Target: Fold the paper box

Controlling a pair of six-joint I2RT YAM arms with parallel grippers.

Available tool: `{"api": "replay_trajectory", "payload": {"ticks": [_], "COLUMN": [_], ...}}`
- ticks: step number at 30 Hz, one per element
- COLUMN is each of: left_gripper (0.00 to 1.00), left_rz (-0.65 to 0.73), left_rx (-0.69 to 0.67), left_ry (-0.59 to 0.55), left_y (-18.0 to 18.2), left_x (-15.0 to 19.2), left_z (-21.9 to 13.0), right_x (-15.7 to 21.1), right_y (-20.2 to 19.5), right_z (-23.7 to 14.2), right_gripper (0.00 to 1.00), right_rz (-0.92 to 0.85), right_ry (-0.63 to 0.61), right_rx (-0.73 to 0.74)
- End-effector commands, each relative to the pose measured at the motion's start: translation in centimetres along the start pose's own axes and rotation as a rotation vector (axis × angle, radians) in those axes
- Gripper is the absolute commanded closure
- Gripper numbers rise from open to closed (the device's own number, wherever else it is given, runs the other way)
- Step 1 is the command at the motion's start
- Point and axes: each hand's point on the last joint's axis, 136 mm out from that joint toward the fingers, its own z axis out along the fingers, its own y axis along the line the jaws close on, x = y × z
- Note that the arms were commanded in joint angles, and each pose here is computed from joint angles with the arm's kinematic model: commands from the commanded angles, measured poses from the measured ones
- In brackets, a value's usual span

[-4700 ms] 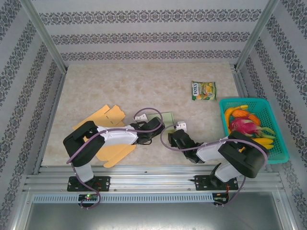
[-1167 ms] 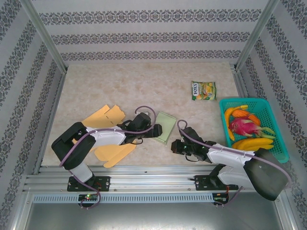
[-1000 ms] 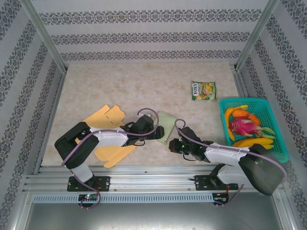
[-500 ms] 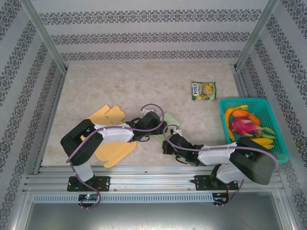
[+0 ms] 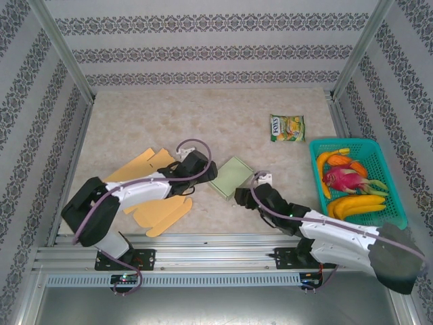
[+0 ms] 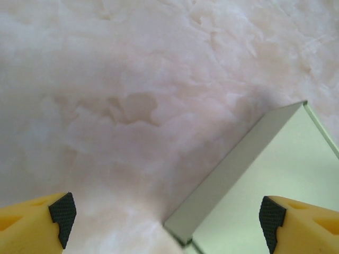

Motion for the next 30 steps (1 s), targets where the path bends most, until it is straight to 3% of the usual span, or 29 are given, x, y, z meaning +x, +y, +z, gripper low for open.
{"api": "replay_trajectory", "payload": {"ticks": [1, 8, 16, 22, 30], "left_gripper": [0.09, 0.09, 0.11, 0.17, 0.33], "left_rz": [-0.063, -0.079, -0.076, -0.061, -0.005], "left_rx": [0.069, 0.119, 0.137, 0.151, 0.118], "left_ry": [0.010, 0.011, 0.035, 0.052, -0.001], "left_y": [-1.0, -2.7, -4.0, -5.6, -7.6], "left_x": [2.0, 4.8, 5.5, 5.8, 4.0], "left_z": [-0.9, -1.4, -0.1, 1.1, 3.7], "right_x": [-2.7, -6.3, -6.4, -4.5, -3.7], "right_y": [-1.3, -1.2, -1.9, -2.4, -2.8], "right_z": [0.2, 5.0, 9.5, 10.4, 9.6], "right_gripper": [0.32, 0.28, 0.29, 0.30, 0.43], "right_rz": [-0.116, -0.135, -0.164, -0.153, -0.055], "right_ry": [0.011, 0.114, 0.202, 0.255, 0.240], "right_rx": [0.055, -0.007, -0.024, -0.033, -0.071]}}
